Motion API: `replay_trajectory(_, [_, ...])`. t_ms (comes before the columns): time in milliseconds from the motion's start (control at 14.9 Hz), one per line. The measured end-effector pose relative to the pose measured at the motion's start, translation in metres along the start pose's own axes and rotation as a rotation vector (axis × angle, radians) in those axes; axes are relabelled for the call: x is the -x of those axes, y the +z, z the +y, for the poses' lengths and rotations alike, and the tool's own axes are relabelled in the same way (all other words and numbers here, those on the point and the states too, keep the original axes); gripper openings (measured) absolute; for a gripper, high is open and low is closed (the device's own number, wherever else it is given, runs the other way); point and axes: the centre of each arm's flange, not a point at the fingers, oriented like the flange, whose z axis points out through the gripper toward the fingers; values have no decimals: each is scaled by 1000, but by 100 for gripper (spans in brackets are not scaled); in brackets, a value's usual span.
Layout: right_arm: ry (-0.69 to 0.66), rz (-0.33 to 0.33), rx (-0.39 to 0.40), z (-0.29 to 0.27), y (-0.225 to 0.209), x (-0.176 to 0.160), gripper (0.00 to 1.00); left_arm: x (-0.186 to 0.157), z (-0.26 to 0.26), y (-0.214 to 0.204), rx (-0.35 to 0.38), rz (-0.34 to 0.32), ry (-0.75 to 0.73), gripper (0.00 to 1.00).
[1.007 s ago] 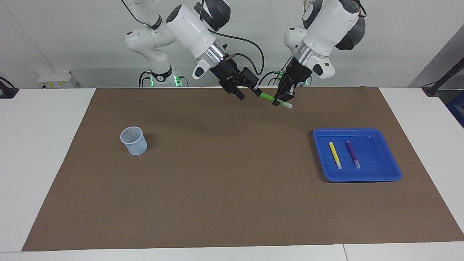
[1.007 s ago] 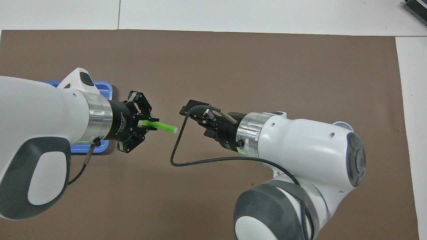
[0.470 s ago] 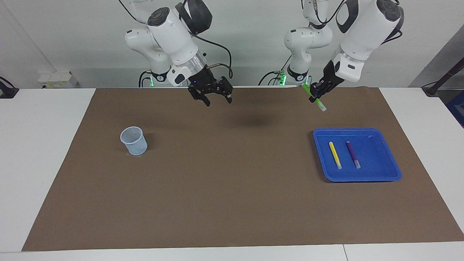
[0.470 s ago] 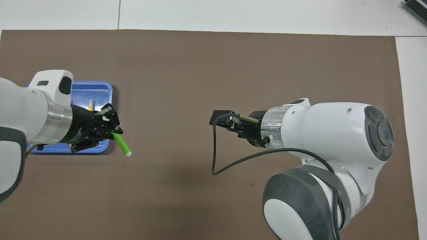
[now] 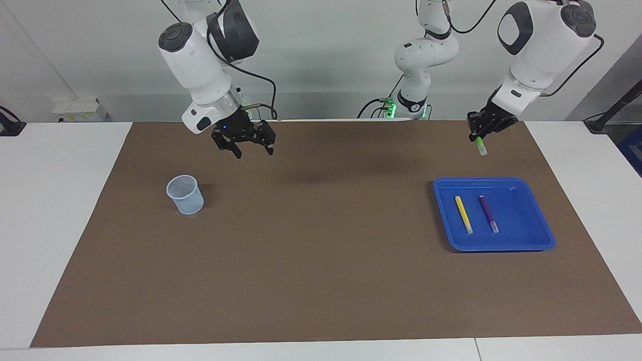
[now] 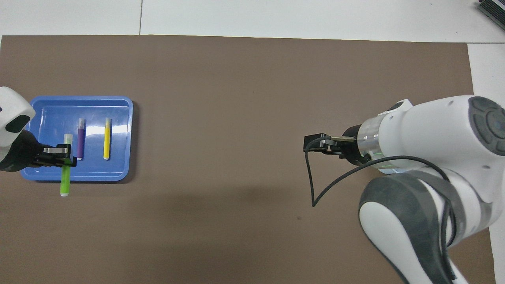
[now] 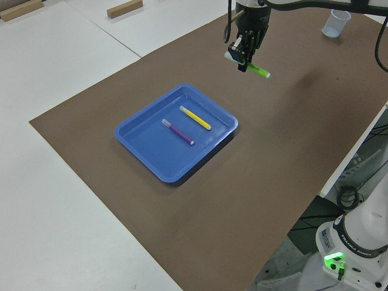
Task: Right arm passes pens to left for tray arrangement
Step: 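Lower the green pen into the tray beside the purple pen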
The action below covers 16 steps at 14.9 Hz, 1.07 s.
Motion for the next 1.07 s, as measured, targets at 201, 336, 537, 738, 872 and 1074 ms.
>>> replay_trajectory(201, [-118, -12, 91, 26, -1, -5, 100, 1, -41, 11, -18, 18, 31, 18])
replay_trajectory(336, [-177, -13, 153, 37, -2, -7, 100, -1, -60, 29, -41, 39, 46, 18])
replay_trajectory(537, [-213, -8, 212, 44, -3, -10, 100, -6, -89, 62, -43, 56, 63, 18])
replay_trajectory(738, [-227, -6, 211, 57, -4, -24, 100, -21, -110, 89, -56, 64, 71, 18])
replay_trajectory(872, [-252, -11, 208, 66, -4, -33, 100, -33, -121, 109, -63, 78, 76, 18])
replay_trajectory(1074, [-304, -22, 208, 89, -5, -39, 100, -47, -135, 139, -72, 94, 78, 18])
